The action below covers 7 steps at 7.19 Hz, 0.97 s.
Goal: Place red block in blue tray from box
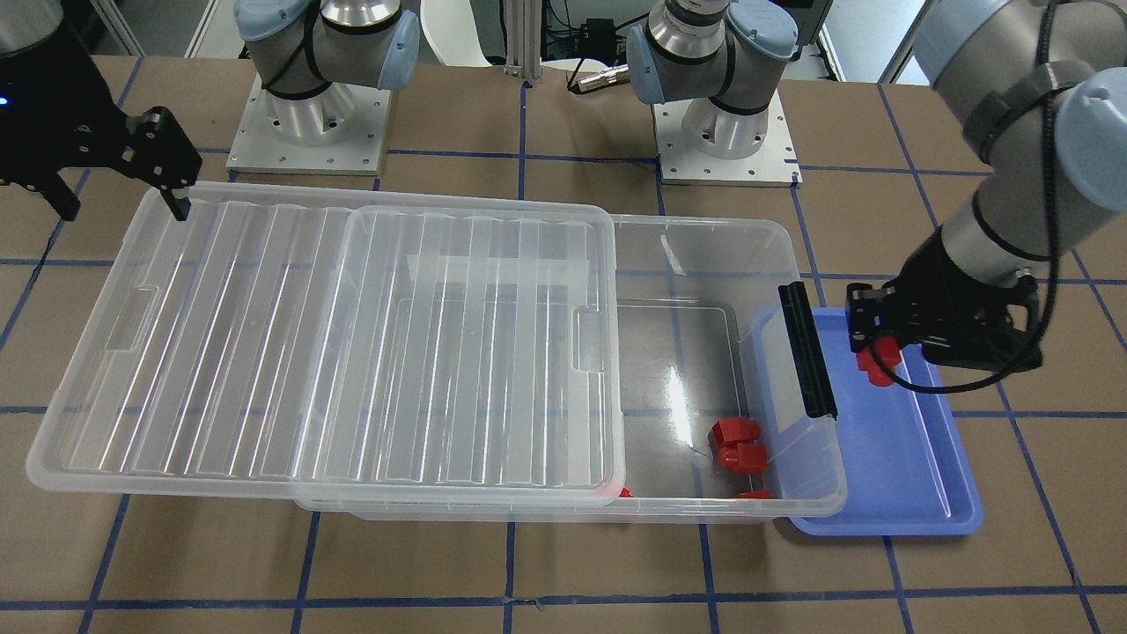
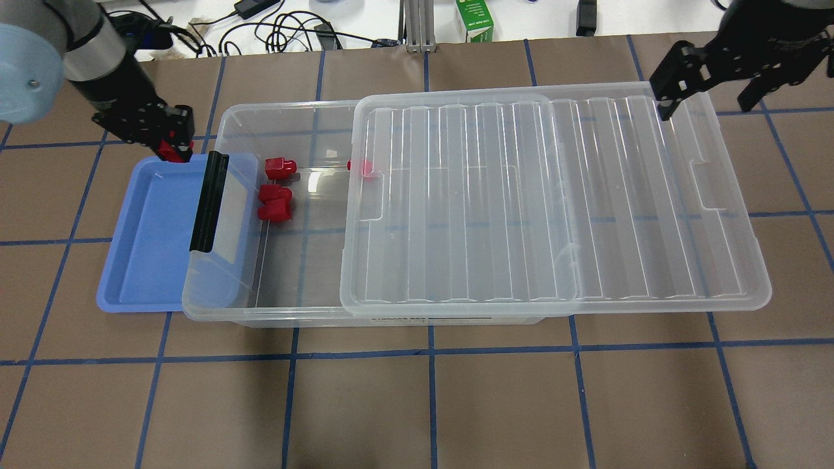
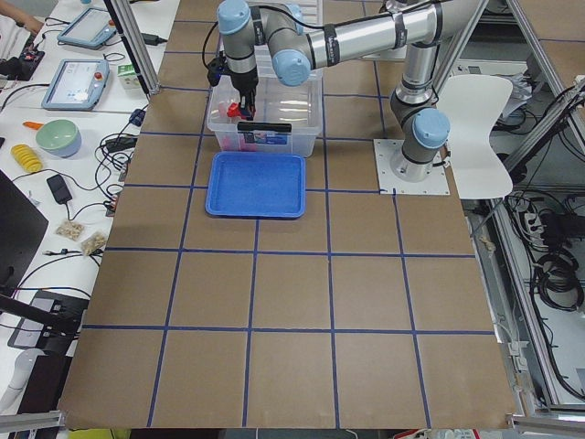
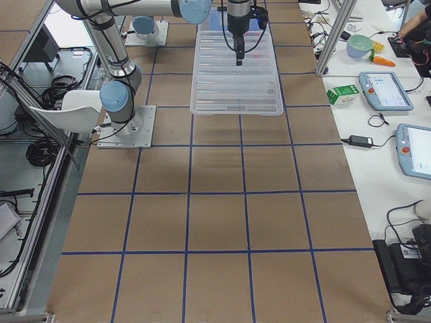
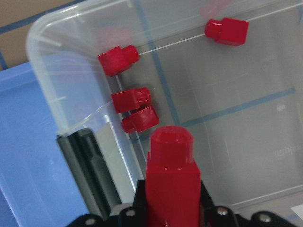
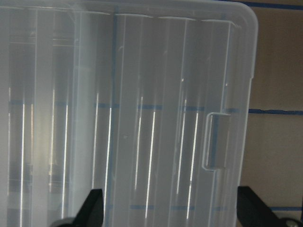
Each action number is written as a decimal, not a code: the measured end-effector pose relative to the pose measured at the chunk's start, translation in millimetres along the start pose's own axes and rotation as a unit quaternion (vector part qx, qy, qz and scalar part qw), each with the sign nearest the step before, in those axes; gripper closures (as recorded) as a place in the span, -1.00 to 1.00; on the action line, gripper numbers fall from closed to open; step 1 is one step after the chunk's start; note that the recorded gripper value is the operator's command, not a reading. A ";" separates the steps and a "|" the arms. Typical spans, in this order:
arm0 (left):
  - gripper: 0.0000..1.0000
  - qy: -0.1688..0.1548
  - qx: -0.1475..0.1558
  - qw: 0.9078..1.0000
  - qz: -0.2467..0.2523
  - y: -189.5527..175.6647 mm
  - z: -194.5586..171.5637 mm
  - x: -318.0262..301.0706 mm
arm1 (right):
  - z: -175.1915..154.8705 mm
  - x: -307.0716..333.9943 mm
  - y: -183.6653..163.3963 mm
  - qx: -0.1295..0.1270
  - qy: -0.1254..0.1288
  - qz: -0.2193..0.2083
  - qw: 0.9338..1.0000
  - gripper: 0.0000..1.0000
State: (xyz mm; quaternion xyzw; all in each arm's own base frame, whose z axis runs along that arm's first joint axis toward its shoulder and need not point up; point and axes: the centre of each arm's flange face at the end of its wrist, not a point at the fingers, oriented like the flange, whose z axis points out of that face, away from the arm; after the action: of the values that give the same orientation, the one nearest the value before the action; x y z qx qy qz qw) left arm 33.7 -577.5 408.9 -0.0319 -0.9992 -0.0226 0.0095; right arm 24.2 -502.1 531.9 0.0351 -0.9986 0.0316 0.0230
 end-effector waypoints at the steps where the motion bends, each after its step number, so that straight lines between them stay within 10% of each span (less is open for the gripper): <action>1: 1.00 0.005 -0.006 1.000 -0.014 5.9 7.0 -41.6 | -1.4 37.3 4.5 -0.009 -0.001 -0.019 1.000 -1.00; 4: 1.00 0.021 -0.031 0.999 -0.020 10.5 63.3 -95.1 | 10.5 124.4 22.2 -0.023 -0.007 -0.043 0.999 -1.00; 7: 1.00 0.025 -0.037 0.999 -0.024 4.6 134.1 -102.1 | 90.1 167.7 20.8 -0.051 -0.028 -0.028 0.998 -1.00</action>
State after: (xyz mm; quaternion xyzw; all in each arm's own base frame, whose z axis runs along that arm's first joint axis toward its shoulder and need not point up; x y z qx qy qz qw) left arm 133.5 -573.3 273.0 -0.0075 -0.9976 -0.0609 0.0325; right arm -148.3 -498.8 448.9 0.0624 -0.9978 -0.0214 -0.0020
